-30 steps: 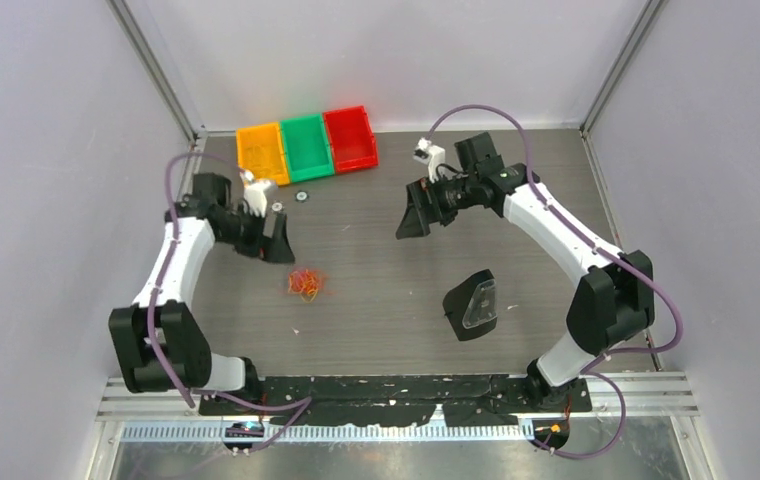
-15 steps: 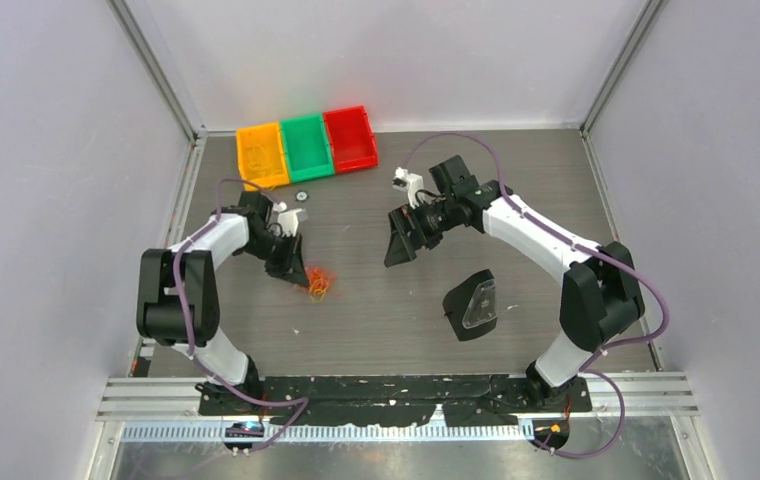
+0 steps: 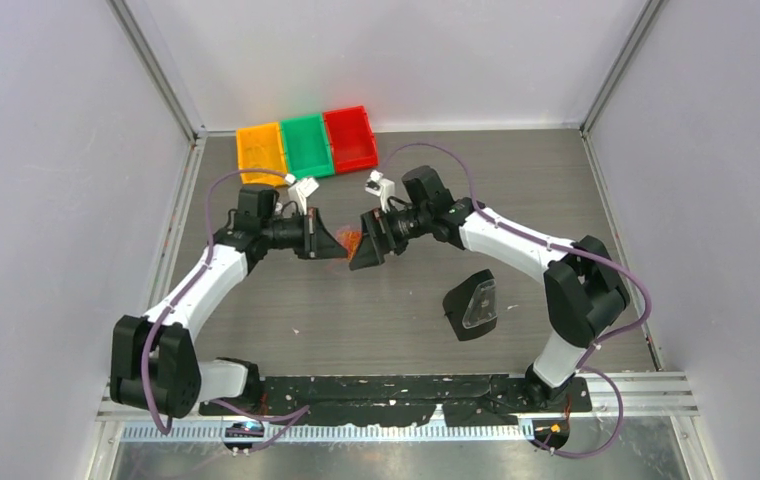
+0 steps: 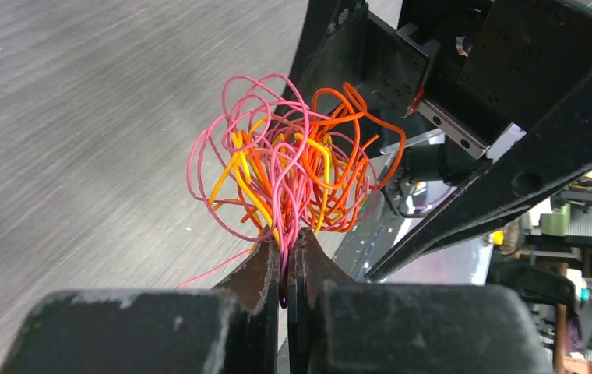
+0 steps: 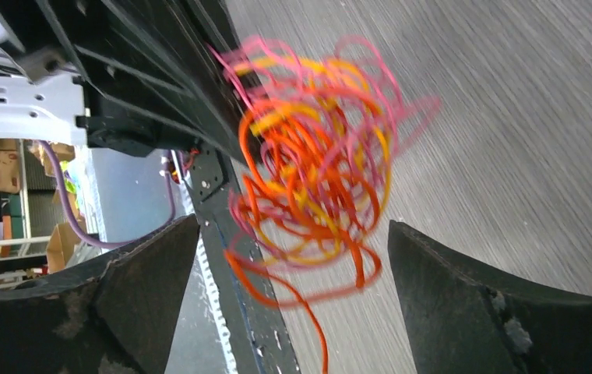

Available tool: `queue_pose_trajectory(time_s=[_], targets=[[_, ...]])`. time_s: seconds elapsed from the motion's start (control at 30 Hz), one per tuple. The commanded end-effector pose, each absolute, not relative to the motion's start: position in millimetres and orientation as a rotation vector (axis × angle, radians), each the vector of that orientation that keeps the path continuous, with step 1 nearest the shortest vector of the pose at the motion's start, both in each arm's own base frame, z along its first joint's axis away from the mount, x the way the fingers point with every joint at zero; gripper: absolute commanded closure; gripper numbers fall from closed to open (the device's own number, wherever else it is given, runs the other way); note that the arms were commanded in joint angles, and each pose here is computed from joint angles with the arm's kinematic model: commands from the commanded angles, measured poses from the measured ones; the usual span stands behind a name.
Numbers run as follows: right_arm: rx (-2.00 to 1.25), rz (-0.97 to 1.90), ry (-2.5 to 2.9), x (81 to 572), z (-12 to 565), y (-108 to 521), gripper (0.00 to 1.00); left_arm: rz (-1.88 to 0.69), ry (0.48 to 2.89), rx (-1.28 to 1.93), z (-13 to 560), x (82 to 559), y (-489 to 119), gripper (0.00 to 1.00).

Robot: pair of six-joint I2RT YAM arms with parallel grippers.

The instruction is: Untangle the cables

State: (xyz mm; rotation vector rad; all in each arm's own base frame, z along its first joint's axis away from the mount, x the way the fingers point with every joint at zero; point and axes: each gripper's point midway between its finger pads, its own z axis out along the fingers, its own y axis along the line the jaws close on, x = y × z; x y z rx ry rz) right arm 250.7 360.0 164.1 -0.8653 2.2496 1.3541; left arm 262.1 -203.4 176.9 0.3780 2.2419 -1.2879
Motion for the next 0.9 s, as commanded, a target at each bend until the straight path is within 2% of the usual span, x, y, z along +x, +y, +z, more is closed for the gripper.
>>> queue_pose_trajectory(time_s=[0.0,0.07,0.1,0.13,0.17,0.23,0.33,0.5,0.63,0.73,0.8,0.87], targets=[[-0.861,1.416,2.063,261.3,200.7,378.9,0.06,-1.410,2.147,0.396,199.3,256.5,-219.6,1.00],[-0.858,1.376,2.059,265.9,199.2,377.2,0.28,-1.418,2.130,0.413,200.8,253.1,-220.0,1.00],[-0.859,1.358,2.055,266.6,199.6,375.4,0.46,-1.417,2.123,0.423,201.5,251.2,-219.6,1.00],[-0.861,1.319,2.055,269.4,196.9,372.8,0.57,-1.413,2.124,0.434,201.0,248.6,-218.8,1.00],[-0.869,1.305,2.047,268.3,198.3,370.2,0.76,-1.400,2.117,0.453,202.0,246.5,-217.1,1.00],[-0.902,1.262,2.037,265.9,197.5,363.9,0.92,-1.379,2.099,0.488,205.2,242.6,-211.8,0.88],[-0.961,1.209,2.012,260.3,198.7,354.4,0.94,-1.271,2.053,0.611,210.7,235.2,-201.7,0.66],[-1.013,1.229,1.955,247.2,213.6,348.8,0.94,-1.065,1.970,0.708,225.2,235.8,-187.2,0.38],[-1.026,1.242,1.958,242.1,213.8,347.9,0.95,-0.977,1.884,0.756,241.2,241.8,-184.3,0.36],[-1.026,1.253,1.991,239.0,206.9,347.9,0.95,-0.914,1.835,0.836,249.4,244.5,-186.0,0.41],[-1.010,1.278,2.000,236.5,206.5,349.0,0.95,-0.962,1.857,0.850,245.4,238.1,-189.2,0.42],[-0.988,1.311,2.000,235.0,209.2,350.6,0.95,-1.027,1.855,0.876,237.4,226.8,-193.0,0.38]])
